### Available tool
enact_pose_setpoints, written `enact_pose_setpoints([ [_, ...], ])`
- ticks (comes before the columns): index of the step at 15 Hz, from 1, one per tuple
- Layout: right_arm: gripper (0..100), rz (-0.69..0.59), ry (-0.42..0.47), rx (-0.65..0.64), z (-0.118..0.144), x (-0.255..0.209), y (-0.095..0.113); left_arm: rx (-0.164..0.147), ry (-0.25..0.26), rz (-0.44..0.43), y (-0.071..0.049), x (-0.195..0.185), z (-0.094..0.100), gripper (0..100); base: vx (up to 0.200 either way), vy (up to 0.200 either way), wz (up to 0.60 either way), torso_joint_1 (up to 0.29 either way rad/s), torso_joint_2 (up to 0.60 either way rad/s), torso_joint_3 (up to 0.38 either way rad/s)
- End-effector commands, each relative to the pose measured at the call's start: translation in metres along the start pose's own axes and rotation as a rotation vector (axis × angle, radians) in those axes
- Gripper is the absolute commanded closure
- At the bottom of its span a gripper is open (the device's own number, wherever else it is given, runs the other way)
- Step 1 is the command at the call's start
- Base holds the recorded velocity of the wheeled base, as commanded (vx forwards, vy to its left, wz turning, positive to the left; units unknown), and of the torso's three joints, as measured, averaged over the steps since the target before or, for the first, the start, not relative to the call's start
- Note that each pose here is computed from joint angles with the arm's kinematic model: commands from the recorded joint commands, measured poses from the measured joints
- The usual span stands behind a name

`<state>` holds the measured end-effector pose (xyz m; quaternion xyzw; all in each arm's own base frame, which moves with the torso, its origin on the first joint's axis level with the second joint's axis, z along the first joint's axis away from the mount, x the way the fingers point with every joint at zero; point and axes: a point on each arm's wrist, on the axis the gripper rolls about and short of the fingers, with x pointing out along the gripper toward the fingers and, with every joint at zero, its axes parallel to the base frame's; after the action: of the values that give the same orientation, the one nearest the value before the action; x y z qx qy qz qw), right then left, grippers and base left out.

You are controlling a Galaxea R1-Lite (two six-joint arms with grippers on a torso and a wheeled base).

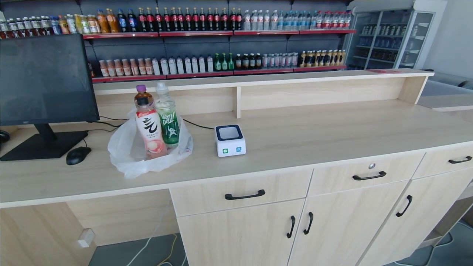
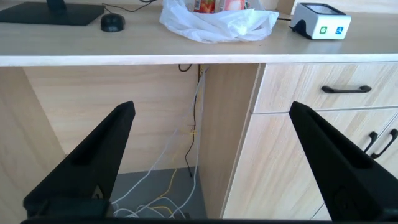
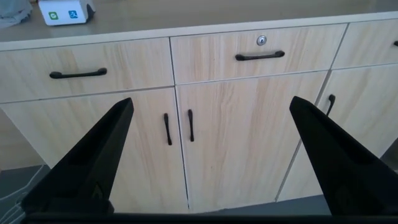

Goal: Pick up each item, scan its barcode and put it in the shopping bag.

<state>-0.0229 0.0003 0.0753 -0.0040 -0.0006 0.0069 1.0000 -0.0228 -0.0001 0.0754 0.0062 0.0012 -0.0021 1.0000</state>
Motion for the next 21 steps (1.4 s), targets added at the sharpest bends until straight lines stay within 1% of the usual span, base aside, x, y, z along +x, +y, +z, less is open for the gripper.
enact_pose_setpoints([
  [1,0,0.000,0.001,-0.003,0.0001,0.0001,0.0000,0.000,-0.002,0.000,0.0000,-0.0001,0.0004,0,0.000,0.000,0.00,-0.027,0.07,0.051],
  [7,0,0.002,0.001,-0.010,0.0001,0.0001,0.0000,0.000,-0.002,0.000,0.0000,-0.0001,0.0004,0,0.000,0.000,0.00,-0.004,0.01,0.005],
  [12,0,0.002,0.001,-0.016,0.0001,0.0001,0.0000,0.000,-0.001,0.000,0.0000,0.0000,0.0000,0,0.000,0.000,0.60,0.001,0.01,0.002],
  [18,0,0.003,0.001,-0.013,0.0001,0.0001,0.0000,0.000,-0.001,0.000,0.0000,0.0000,0.0000,0,0.000,0.000,0.00,0.000,0.00,0.000],
  [21,0,0.002,0.001,-0.016,0.0001,0.0001,0.0000,0.000,-0.002,0.000,0.0000,-0.0001,0.0004,0,-0.200,0.000,0.00,0.003,0.01,0.002],
])
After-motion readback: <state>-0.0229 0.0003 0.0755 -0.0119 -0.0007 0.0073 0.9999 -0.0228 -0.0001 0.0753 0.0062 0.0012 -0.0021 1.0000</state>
